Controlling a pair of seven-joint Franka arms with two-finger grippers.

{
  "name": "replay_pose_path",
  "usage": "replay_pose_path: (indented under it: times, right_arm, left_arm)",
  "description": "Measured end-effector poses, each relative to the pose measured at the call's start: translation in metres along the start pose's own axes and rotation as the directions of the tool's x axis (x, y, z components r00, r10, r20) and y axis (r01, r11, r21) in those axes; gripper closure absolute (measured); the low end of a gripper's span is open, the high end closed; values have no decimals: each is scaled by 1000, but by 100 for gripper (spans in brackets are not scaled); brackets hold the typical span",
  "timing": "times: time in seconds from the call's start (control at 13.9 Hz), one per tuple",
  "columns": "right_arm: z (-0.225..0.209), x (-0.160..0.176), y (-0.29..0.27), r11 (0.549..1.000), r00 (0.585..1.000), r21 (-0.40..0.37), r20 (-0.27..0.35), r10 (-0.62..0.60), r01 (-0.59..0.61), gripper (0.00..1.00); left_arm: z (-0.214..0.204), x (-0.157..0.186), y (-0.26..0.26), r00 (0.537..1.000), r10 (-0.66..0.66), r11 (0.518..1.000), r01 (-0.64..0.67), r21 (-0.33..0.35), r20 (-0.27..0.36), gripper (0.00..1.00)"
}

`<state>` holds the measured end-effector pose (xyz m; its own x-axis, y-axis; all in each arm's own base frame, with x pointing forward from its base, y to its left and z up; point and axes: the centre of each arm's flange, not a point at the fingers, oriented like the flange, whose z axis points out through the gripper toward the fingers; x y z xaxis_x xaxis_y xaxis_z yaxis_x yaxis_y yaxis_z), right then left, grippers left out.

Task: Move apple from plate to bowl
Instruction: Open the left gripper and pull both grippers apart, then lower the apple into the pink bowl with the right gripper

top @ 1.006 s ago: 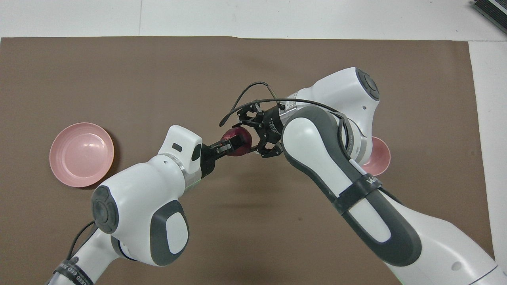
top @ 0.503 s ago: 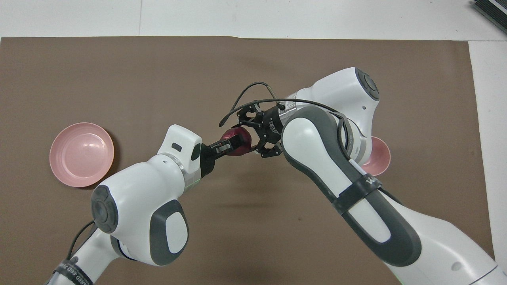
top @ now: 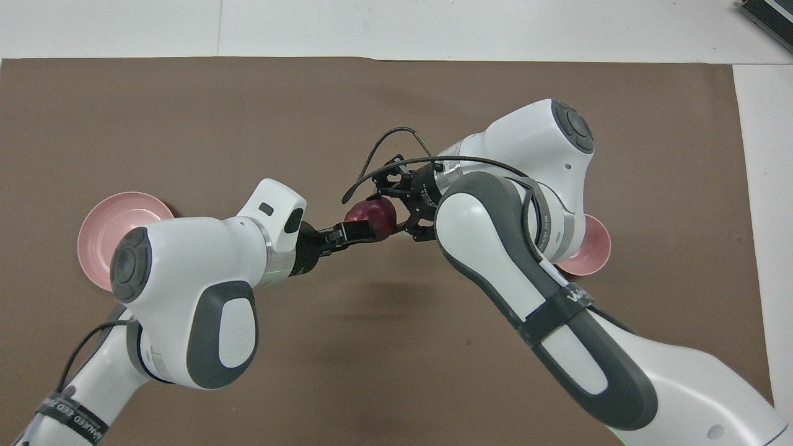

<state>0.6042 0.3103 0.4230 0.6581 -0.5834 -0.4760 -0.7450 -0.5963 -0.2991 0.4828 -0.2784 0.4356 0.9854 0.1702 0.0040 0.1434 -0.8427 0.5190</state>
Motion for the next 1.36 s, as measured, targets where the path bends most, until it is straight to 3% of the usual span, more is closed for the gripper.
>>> replay_pose_path:
  times: [0.22, 0.5, 0.72, 0.93, 1.15, 1.36]
  right_arm:
    - [-27, -11, -3, 985, 981, -72, -105, -163, 156, 34]
    - [-43, -12, 3, 938, 933, -162, -143, -330, 307, 34]
    - [-60, 0, 10, 867, 862, -257, -174, -476, 427, 34]
    - [-91, 25, 23, 772, 777, -340, -158, -610, 537, 34]
    - [-117, 54, 39, 676, 703, -428, -122, -701, 600, 34]
    - [-135, 84, 61, 605, 669, -496, -62, -740, 623, 34]
  left_arm:
    - [-9, 15, -37, 995, 84, 987, -91, 135, 61, 0]
    - [-31, 43, -80, 982, 180, 952, -187, 241, 50, 0]
    - [-61, 71, -121, 957, 287, 894, -284, 347, 43, 0]
    - [-128, 106, -139, 939, 344, 828, -316, 464, 26, 0]
    - [-207, 127, -143, 923, 377, 797, -363, 482, 73, 0]
    - [-274, 131, -140, 921, 378, 787, -374, 491, 94, 0]
